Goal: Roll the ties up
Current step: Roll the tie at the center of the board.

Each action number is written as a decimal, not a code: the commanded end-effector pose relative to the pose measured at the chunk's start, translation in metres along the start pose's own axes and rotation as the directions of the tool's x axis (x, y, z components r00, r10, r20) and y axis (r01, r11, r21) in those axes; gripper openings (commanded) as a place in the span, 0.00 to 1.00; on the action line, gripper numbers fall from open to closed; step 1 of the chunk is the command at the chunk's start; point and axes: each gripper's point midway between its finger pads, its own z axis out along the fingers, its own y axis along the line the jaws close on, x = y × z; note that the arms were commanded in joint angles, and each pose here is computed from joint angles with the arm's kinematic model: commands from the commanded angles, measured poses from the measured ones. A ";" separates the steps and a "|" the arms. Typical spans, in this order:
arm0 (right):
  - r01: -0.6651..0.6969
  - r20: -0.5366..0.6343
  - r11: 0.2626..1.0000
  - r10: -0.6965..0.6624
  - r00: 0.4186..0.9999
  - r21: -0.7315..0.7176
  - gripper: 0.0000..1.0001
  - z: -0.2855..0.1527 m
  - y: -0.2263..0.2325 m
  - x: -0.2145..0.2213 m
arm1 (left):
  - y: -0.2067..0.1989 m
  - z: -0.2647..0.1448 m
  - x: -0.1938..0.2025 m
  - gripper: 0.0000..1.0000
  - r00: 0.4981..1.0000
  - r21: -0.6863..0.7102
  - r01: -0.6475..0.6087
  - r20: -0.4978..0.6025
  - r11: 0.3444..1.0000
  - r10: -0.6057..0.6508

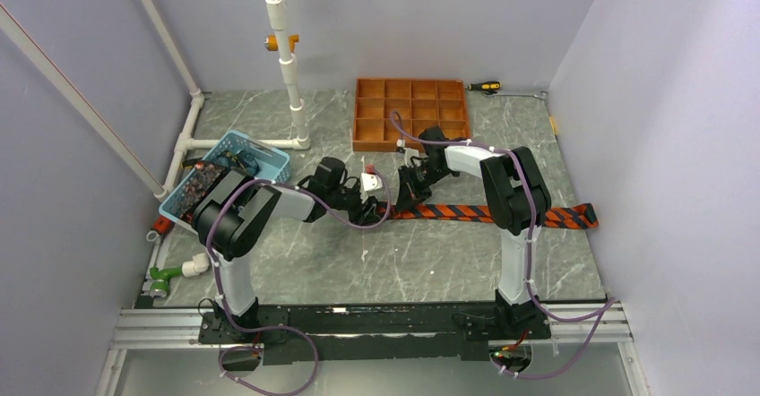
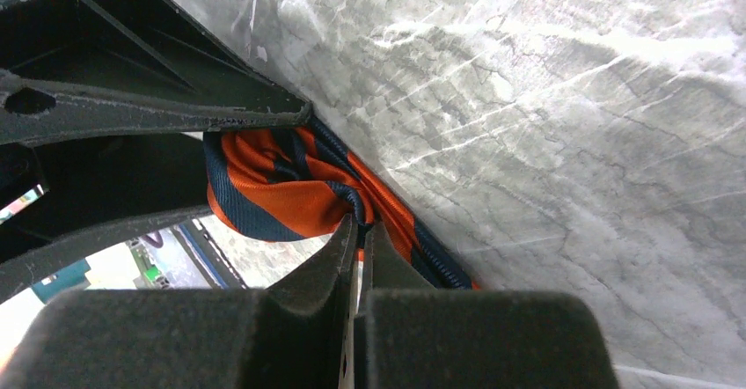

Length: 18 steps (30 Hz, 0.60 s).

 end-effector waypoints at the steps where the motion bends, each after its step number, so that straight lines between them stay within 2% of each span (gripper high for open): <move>1: 0.027 -0.091 0.976 -0.008 0.996 0.214 0.00 0.013 -0.053 0.033 | 0.006 0.004 -0.014 0.46 0.999 0.000 -0.021 0.045 1.000 0.021; 4: 0.028 -0.095 0.977 -0.008 0.995 0.210 0.00 0.014 -0.053 0.034 | -0.001 -0.001 -0.035 0.40 0.993 0.028 -0.081 0.090 0.996 0.079; 8: 0.021 -0.091 0.978 -0.003 0.996 0.207 0.00 0.017 -0.054 0.034 | -0.013 0.006 -0.056 0.42 0.991 0.115 -0.076 0.121 0.990 0.062; 18: 0.030 -0.056 0.982 -0.020 0.998 0.184 0.00 0.015 -0.046 0.030 | -0.005 0.033 -0.049 0.43 0.994 0.112 -0.064 0.097 0.992 0.053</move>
